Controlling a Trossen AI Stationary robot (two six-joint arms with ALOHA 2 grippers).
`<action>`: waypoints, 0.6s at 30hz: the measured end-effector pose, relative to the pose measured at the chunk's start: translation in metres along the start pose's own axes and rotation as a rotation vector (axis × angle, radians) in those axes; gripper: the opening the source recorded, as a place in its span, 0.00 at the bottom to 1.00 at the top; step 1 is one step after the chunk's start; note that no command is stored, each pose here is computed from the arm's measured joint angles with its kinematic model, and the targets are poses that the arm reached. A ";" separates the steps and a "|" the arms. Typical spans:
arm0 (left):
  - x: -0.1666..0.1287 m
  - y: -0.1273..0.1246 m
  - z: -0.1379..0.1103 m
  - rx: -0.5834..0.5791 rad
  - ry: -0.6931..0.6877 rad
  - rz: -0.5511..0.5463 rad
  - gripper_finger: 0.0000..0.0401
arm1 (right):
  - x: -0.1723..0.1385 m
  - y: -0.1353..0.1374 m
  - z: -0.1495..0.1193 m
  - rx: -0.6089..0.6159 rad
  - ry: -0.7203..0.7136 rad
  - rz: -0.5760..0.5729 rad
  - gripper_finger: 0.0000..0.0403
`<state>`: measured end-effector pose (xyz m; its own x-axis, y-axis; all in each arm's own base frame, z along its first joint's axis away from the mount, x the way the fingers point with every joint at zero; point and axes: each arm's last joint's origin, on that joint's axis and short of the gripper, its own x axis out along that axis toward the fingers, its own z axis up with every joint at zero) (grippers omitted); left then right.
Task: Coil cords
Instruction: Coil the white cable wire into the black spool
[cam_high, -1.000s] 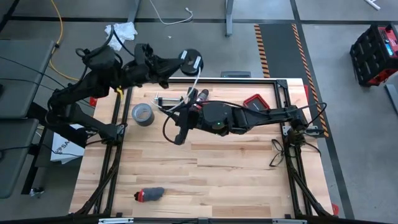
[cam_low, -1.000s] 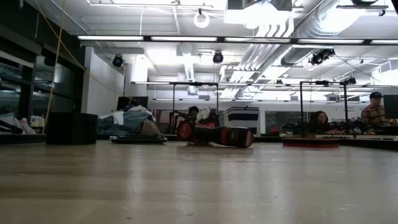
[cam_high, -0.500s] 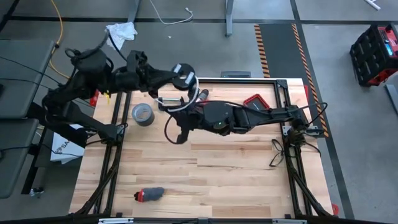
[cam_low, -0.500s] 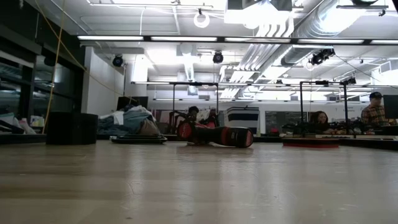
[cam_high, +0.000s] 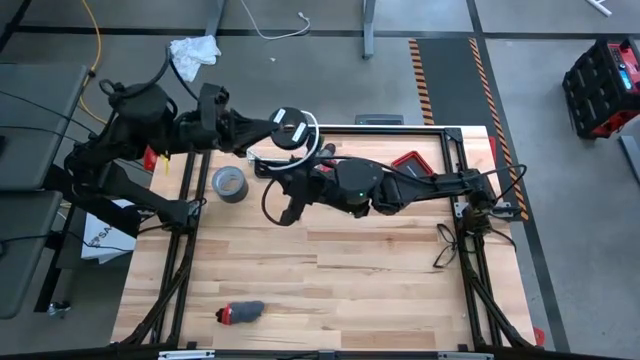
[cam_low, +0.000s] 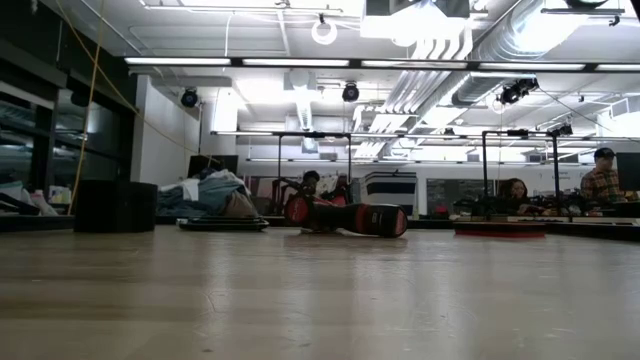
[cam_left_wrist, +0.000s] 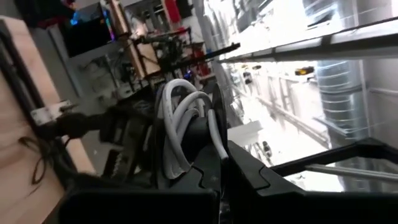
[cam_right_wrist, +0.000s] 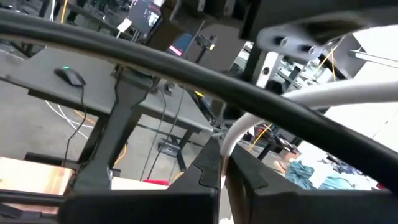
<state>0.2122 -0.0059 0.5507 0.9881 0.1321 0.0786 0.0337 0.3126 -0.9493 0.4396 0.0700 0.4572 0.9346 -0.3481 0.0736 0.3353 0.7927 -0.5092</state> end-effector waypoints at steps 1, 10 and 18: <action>0.000 -0.001 0.001 -0.001 -0.008 -0.008 0.00 | 0.000 -0.001 0.000 0.005 0.002 -0.002 0.00; 0.001 -0.005 0.004 -0.004 -0.066 -0.049 0.00 | 0.015 0.004 -0.012 0.023 0.001 -0.010 0.00; 0.004 -0.003 0.001 -0.022 -0.021 -0.040 0.00 | 0.018 -0.006 -0.011 -0.014 -0.015 -0.094 0.00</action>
<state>0.2157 -0.0049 0.5541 0.9826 0.1394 0.1224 0.0764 0.2971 -0.9518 0.4530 0.0535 0.4517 0.9009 -0.4126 0.1346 0.4199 0.7499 -0.5112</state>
